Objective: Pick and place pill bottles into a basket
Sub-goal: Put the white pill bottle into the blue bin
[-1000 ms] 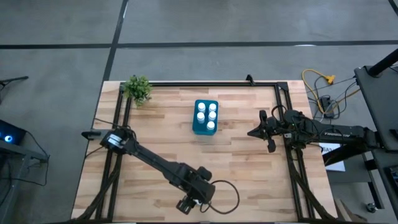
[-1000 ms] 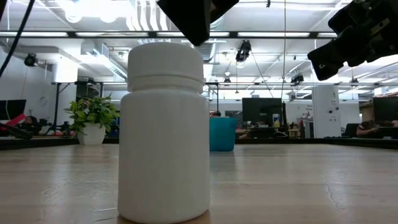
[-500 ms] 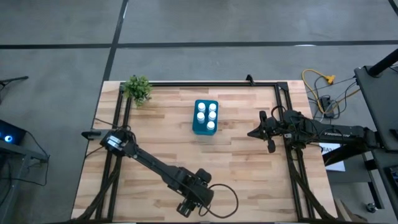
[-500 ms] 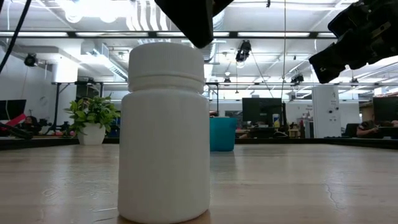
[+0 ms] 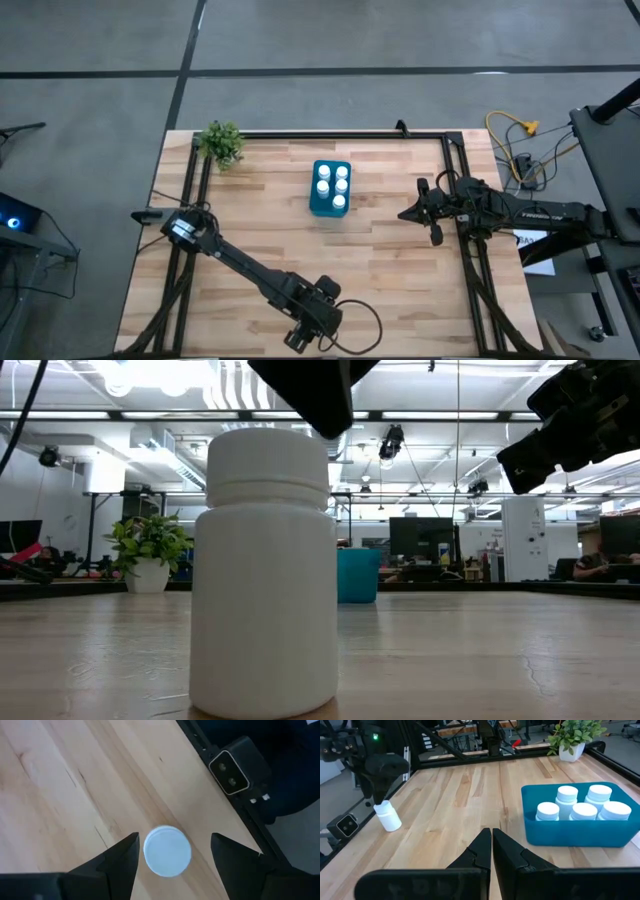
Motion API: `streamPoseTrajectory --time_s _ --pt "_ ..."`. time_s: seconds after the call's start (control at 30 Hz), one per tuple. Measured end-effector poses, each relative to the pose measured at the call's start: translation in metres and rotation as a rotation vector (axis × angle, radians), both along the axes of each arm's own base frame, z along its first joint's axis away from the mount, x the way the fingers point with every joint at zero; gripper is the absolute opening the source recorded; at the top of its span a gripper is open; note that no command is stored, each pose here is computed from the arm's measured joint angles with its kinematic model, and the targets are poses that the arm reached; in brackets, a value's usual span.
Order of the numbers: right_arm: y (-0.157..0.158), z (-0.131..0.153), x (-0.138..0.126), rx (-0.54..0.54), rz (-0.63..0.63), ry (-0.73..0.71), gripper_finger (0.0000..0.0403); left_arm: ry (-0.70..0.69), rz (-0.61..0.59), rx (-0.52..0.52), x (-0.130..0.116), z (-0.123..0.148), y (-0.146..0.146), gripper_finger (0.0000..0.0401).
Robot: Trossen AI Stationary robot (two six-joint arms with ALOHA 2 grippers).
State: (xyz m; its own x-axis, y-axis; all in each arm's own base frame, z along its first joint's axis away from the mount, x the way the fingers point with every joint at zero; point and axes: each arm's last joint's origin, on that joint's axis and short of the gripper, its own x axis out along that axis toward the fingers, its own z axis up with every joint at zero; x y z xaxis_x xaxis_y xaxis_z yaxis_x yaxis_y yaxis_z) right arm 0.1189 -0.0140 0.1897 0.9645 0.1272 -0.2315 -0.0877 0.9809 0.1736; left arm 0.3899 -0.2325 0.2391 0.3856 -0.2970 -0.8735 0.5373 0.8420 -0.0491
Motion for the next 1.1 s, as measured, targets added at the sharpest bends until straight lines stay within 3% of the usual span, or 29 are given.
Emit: streamPoseTrajectory --time_s 1.1 --pt "0.0 -0.002 0.0 0.003 0.0 0.011 0.0009 0.002 0.011 0.016 -0.001 -0.025 0.003 0.0228"
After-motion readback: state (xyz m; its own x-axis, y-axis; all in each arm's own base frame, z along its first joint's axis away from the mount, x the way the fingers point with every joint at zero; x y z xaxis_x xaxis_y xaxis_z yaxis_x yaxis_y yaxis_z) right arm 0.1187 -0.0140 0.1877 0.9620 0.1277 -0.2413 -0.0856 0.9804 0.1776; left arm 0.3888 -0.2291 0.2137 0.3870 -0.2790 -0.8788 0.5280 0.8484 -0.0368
